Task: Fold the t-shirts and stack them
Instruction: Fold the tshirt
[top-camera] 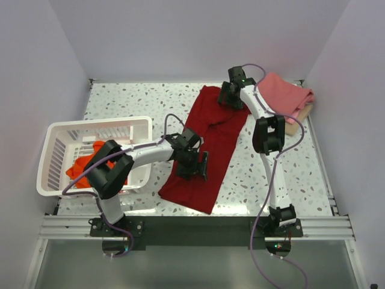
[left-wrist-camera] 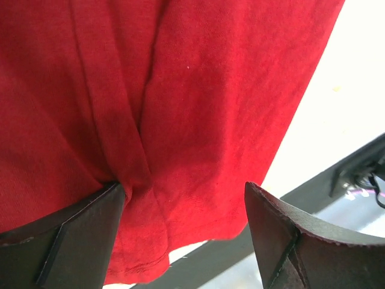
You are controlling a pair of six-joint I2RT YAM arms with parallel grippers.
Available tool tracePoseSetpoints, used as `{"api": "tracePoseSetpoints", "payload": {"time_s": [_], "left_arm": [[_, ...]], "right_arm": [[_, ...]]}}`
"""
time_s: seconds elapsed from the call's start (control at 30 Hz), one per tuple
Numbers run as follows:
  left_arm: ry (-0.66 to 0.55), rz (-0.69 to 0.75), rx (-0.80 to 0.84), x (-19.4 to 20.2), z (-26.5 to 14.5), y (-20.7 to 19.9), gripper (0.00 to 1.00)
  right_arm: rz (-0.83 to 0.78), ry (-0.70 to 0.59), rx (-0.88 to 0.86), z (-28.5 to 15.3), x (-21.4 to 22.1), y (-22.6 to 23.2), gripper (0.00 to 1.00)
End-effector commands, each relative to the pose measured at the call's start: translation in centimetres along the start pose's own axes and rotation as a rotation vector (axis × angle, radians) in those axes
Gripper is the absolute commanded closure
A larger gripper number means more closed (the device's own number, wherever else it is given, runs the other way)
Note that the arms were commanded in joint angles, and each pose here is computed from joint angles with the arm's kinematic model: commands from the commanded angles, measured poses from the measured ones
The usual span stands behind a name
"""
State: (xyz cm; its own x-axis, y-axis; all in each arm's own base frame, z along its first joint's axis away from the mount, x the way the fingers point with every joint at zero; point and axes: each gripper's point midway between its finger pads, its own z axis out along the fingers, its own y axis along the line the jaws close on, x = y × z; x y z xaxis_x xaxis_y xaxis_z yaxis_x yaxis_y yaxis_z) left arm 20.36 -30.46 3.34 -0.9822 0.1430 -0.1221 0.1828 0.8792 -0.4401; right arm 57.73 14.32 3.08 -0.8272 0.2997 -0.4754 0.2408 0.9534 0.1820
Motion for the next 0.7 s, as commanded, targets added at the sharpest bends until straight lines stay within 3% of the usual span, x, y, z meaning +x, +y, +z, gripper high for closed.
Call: {"api": "tracePoseSetpoints", "payload": {"time_s": [0.0,0.2,0.43,0.67], "left_arm": [[0.033,-0.044,0.088,0.2,0.4,-3.6,0.14],[0.071,0.009,0.130,0.5,0.1,-5.8,0.14],[0.025,0.065,0.203,-1.3,0.0,-8.0,0.14],[-0.097,0.156,0.249,-5.1,-2.6,-11.3,0.13]], "right_arm": [[0.058,0.033,-0.044,4.9,1.6,0.1,0.24],[0.119,-0.002,-0.200,6.0,0.5,3.4,0.22],[0.168,-0.019,-0.316,6.9,-0.2,5.7,0.20],[0.095,-0.099,-0.413,2.8,-3.4,7.9,0.13]]}}
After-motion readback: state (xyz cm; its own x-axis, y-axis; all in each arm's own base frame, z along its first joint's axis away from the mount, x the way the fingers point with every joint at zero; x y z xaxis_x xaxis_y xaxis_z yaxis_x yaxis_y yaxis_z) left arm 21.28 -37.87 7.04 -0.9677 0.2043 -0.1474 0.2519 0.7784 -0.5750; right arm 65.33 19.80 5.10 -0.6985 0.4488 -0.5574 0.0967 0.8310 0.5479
